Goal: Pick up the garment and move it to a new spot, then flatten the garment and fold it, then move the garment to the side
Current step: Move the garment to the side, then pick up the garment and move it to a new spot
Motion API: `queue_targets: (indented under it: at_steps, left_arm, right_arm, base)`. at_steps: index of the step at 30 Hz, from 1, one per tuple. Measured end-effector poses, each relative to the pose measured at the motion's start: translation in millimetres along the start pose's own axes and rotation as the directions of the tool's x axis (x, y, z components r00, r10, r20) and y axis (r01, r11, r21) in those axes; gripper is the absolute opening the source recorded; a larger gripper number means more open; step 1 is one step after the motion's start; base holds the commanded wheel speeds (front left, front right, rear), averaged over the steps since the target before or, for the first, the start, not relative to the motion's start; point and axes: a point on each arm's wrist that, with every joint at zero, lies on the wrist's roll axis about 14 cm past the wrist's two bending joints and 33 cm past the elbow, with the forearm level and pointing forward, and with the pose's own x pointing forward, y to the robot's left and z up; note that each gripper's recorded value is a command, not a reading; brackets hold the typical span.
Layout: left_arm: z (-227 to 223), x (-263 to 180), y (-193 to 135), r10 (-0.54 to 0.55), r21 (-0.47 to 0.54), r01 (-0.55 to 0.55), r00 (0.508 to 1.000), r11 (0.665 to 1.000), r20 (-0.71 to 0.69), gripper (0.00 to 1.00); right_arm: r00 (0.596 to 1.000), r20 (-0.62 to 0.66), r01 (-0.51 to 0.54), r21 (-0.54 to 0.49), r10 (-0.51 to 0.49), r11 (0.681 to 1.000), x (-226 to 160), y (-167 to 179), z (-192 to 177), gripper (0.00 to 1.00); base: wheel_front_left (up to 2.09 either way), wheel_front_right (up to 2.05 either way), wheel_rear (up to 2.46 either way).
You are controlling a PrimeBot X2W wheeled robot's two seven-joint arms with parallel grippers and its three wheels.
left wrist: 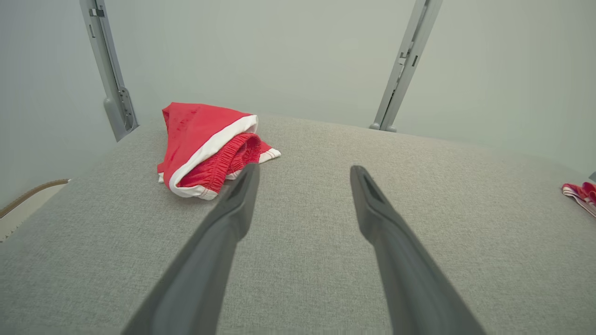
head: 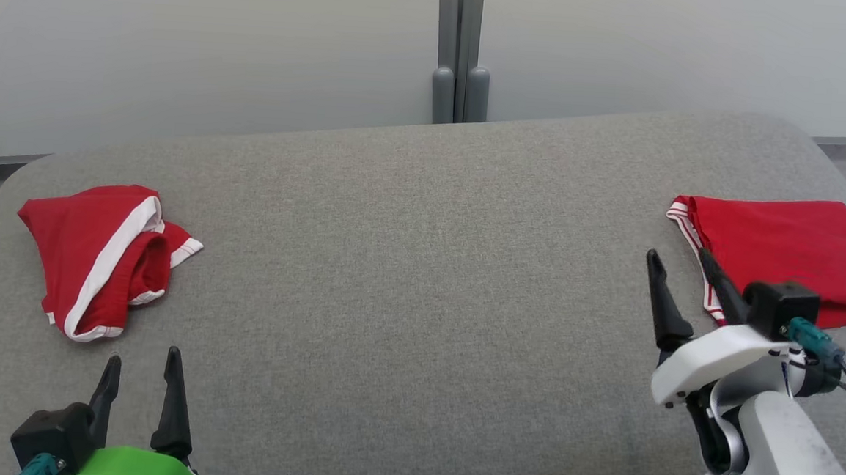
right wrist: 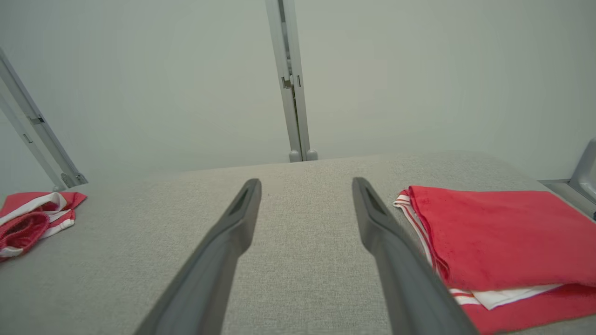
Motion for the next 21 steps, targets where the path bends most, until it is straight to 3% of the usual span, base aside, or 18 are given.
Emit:
queue_targets:
  at_steps: [11, 21]
  left_arm:
    - [-15, -15, -12, -0.014, -0.011, 0.013, 1.0, 1.0, -0.027, 1.0]
    - [-14, -17, -10, -0.006, -0.003, 0.006, 1.0, 1.0, -0.012, 1.0]
  right_arm:
    - [0.999, -0.028, -0.037, 0.032, 0.038, 0.999, -27, 35, -12, 1.0]
    - [0.998, -0.043, -0.04, 0.066, 0.043, 0.997, -40, 47, -15, 1.0]
  base:
    - [0.0, 0.0, 0.0]
    - [0.0, 0.0, 0.0]
